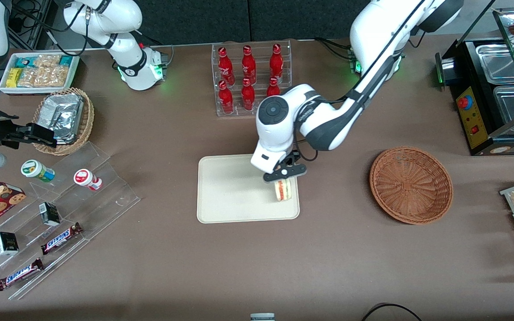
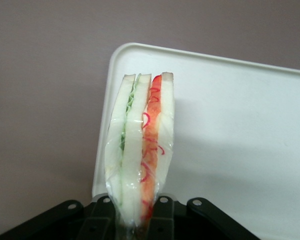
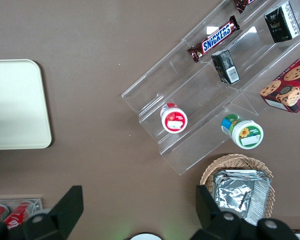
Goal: Place sandwich from basket to tray
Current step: 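Carry the sandwich with the left gripper over the cream tray, then lower the sandwich upright onto the tray center with the left gripper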
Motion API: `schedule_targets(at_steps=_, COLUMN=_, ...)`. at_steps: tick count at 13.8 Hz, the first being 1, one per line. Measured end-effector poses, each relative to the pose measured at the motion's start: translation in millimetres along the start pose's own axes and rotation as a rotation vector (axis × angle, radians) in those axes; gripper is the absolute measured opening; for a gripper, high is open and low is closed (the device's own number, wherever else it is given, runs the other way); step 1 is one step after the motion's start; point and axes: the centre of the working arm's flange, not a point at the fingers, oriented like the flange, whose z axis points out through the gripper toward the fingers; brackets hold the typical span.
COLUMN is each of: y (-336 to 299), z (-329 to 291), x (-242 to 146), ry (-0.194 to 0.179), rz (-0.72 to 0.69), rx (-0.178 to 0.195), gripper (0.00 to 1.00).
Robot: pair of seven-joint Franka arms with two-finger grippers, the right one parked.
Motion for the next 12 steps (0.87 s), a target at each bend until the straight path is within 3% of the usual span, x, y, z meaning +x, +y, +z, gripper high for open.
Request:
schedule_targets(at_steps=3, y=19.5, z=16.2, x=-17.6, ry=0.025, rz=0.056, rx=-0.013, gripper=0.18)
schedule_targets(at_steps=9, y=29.3, z=48.6, x=-16.6, ry=0.023, rz=0.076, rx=0.007, gripper=0.18)
schedule_targets(at_steps=12, y=30.7, z=62.8, x=-12.8, ry=0.025, rz=0.078, rx=-0.003, gripper=0.18)
